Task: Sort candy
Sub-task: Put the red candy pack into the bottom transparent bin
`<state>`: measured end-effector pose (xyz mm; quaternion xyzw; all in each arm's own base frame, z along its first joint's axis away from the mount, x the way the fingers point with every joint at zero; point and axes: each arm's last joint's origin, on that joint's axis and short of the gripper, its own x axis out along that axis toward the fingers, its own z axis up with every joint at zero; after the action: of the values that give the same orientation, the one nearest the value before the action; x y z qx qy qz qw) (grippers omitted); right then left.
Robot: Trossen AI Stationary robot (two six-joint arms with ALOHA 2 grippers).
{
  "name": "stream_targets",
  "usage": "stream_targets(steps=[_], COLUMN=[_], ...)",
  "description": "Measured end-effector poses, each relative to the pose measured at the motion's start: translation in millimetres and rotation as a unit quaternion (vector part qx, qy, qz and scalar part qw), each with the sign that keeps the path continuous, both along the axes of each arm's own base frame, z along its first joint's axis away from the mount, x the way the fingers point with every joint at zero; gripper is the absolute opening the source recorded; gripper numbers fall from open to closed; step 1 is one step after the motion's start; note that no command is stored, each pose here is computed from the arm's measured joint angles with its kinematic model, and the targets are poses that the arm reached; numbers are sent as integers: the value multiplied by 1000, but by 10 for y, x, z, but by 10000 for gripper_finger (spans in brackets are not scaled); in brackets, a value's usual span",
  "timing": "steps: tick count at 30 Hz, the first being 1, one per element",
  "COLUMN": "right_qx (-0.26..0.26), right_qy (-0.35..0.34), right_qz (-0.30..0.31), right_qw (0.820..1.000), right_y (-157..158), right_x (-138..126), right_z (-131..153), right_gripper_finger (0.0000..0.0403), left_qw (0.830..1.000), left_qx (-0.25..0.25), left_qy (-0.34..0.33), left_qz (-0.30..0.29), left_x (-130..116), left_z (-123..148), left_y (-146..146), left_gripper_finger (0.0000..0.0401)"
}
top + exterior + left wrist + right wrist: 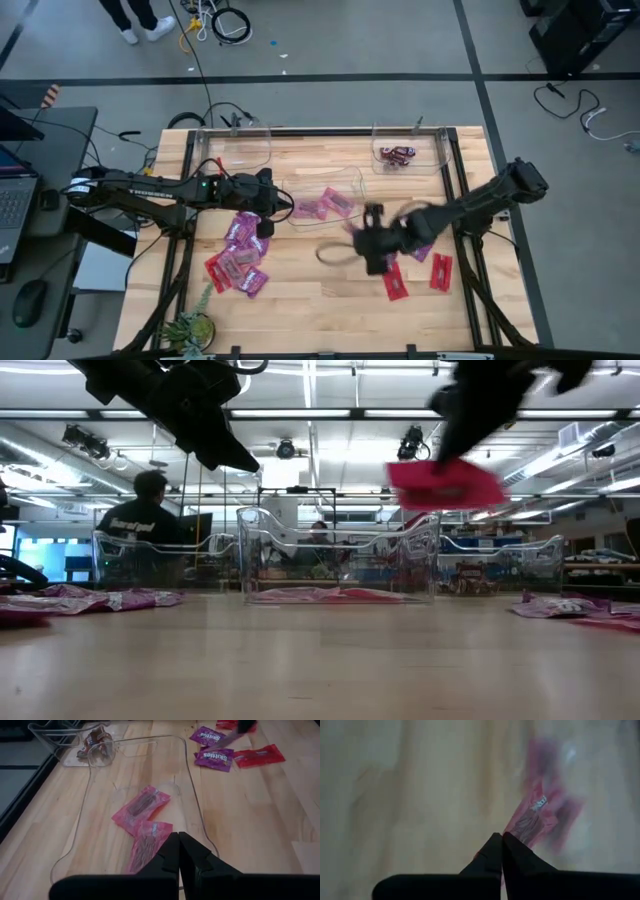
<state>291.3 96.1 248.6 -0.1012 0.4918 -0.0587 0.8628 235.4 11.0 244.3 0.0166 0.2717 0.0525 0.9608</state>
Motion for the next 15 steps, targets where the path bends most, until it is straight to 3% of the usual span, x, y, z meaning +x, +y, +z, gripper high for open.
stream_targets(steps=[9,15], right_qx=[-90,-50], right_qy=[-77,-104], right_qz=[34,28], right_qw=[992,993], right_y=[-810,-1161], right_x=[365,388], right_z=[141,24], right_gripper_finger=[0,0], left_qw=[1000,1000], left_qx=[1,1], left_qy=[-3,-5], left_qz=[-1,-1], left_x=[4,6], left_z=[4,7], left_y=[0,0], left_gripper_finger=[1,1])
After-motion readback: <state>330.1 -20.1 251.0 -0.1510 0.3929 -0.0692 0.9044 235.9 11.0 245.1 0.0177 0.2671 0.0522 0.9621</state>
